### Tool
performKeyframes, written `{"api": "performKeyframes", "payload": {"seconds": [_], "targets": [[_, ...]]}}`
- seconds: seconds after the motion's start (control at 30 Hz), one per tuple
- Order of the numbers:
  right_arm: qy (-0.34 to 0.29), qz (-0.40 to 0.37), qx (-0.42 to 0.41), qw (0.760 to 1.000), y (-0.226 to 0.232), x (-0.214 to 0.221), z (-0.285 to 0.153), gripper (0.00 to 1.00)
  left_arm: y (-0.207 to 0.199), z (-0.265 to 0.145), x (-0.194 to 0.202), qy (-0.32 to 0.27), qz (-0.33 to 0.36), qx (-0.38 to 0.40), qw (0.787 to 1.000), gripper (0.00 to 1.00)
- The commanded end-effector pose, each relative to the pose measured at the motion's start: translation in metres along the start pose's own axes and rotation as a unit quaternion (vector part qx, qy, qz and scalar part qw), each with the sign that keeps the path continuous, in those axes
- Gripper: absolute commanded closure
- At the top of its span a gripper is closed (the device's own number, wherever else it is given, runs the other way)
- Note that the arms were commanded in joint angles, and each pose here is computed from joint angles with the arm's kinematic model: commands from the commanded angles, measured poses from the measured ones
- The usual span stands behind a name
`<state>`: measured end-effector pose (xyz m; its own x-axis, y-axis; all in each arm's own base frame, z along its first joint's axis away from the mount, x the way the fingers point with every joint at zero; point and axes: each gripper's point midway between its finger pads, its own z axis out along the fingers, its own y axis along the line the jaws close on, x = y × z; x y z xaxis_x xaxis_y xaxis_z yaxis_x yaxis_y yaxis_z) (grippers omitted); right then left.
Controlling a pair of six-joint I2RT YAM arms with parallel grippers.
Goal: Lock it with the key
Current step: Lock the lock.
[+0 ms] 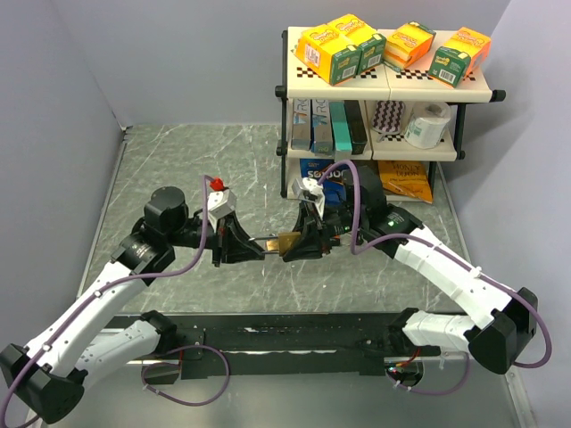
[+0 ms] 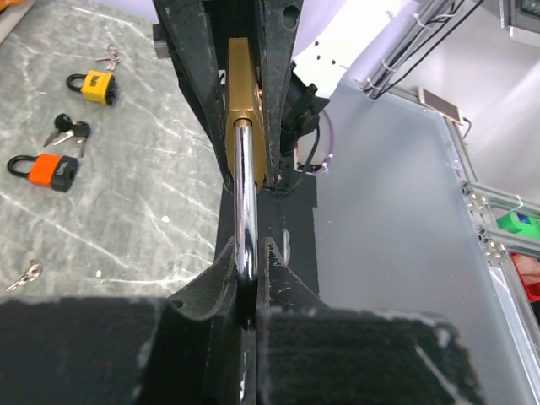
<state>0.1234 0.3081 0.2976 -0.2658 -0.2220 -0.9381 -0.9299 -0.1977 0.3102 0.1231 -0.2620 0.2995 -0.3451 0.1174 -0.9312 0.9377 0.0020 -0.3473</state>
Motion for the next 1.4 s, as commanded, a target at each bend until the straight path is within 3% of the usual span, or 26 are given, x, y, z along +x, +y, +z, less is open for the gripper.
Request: {"api": "performKeyframes", "payload": {"seconds": [0.0,0.63,0.9,0.97,1.0,1.1,1.2,1.37], "targets": [[-0.053,-0.128,-0.077,0.987,0.025,-0.044,0.033,1.00,-0.013,0.035,-0.025,-0.043,0.074,0.060,0.994,0.99],[-0.060,-0.129,-0.095,0.985,0.029,-0.047,0.047,1.00,-0.010,0.044,-0.028,-0.069,0.049,0.064,0.994,0.99],[-0.038,-0.127,-0.073,0.989,0.020,-0.038,0.032,0.98,-0.004,0.028,-0.015,-0.036,0.054,0.038,0.997,0.99],[-0.025,-0.113,-0.058,0.992,0.017,-0.033,0.022,0.84,-0.002,0.018,-0.006,-0.023,0.057,0.032,0.998,0.99],[-0.022,-0.124,-0.048,0.991,0.013,-0.033,0.018,0.66,-0.001,0.013,0.000,-0.014,0.051,0.029,0.998,0.99],[-0.007,-0.123,-0.012,0.992,0.003,-0.029,-0.001,0.33,0.004,-0.003,0.011,0.003,0.052,0.009,0.999,0.99],[0.011,-0.122,0.022,0.992,-0.004,-0.020,-0.018,0.23,0.011,-0.018,0.019,0.017,0.060,-0.007,0.998,0.99],[0.039,-0.127,0.064,0.989,-0.015,-0.008,-0.042,0.22,0.014,-0.032,0.021,0.032,0.088,-0.016,0.996,0.99]]}}
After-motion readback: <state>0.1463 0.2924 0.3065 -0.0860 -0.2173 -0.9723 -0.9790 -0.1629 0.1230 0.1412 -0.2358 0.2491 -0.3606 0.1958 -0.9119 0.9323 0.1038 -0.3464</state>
